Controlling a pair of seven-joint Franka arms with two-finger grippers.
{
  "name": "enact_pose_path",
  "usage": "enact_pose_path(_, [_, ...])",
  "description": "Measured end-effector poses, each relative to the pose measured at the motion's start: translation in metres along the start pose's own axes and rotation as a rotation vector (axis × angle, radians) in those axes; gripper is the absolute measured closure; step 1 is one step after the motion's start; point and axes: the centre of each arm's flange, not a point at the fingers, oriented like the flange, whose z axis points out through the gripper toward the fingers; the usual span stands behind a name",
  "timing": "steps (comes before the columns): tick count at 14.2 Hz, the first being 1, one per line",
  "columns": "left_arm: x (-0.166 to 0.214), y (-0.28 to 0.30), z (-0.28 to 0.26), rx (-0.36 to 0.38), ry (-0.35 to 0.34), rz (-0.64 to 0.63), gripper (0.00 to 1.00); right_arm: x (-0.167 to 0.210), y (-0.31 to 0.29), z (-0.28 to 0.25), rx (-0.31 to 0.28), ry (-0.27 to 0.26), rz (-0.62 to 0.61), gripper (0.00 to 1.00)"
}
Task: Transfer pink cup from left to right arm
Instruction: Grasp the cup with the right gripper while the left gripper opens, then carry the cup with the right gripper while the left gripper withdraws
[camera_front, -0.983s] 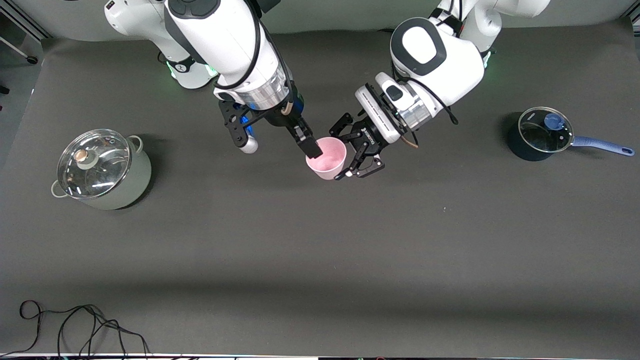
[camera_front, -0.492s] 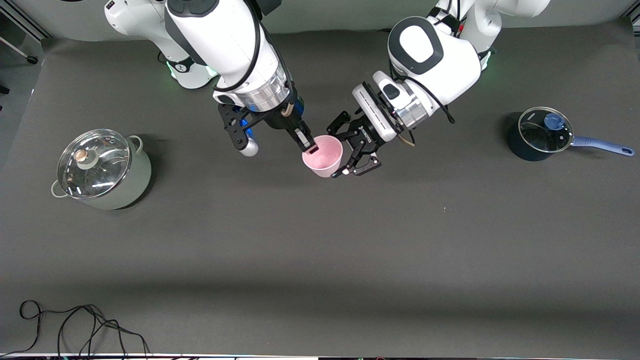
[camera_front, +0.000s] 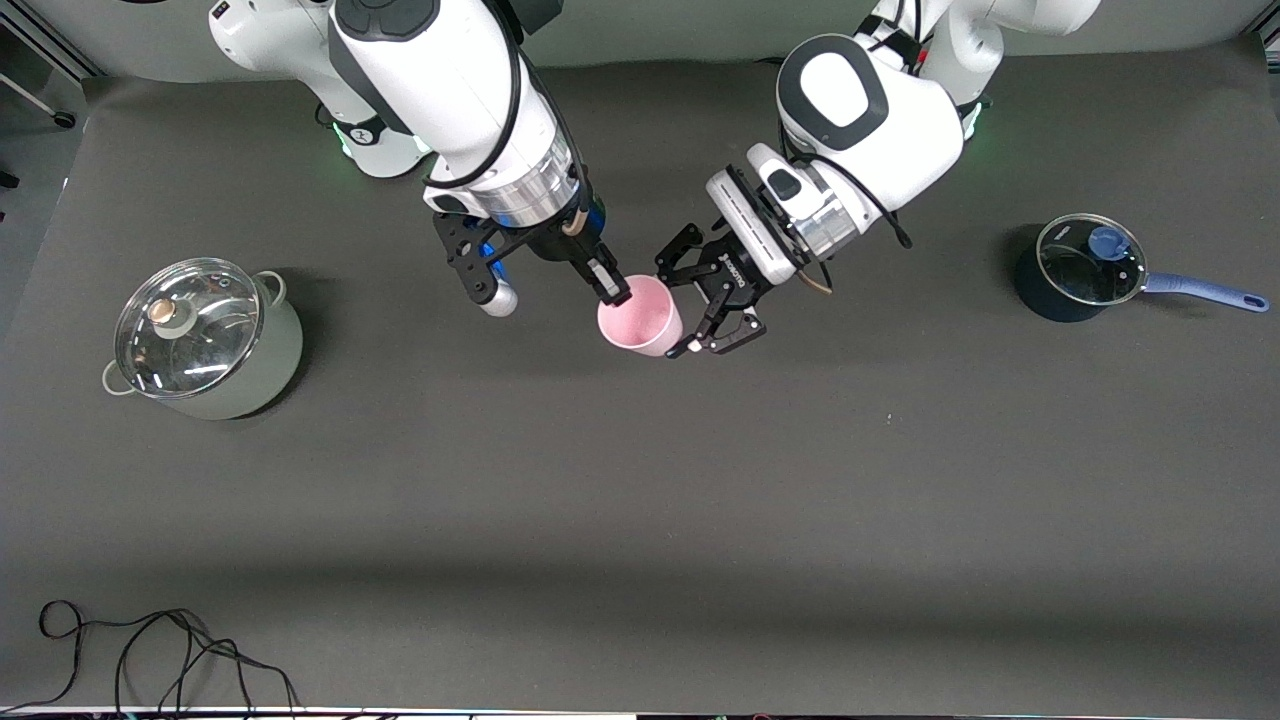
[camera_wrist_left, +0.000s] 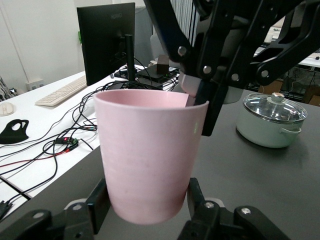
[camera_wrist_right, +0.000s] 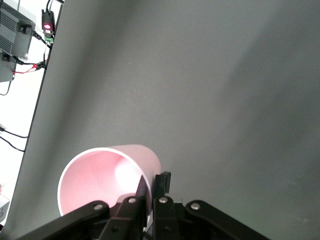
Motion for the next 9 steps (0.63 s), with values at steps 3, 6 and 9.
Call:
enact_pose_path(3, [-0.003, -0.001, 0.0, 0.004, 0.004, -0.046, 0.03, 0.025, -0.006, -0.011, 0.022, 0.012, -0.01, 0.95])
enact_pose_path(6, [-0.005, -0.005, -0.001, 0.01, 0.004, -0.143, 0.01, 0.056, -0.01, -0.026, 0.043, 0.024, -0.06, 0.95])
enact_pose_path(9, [-0.01, -0.03, -0.009, 0.027, 0.012, -0.257, 0.01, 0.09, -0.002, -0.048, 0.009, 0.036, -0.165, 0.95])
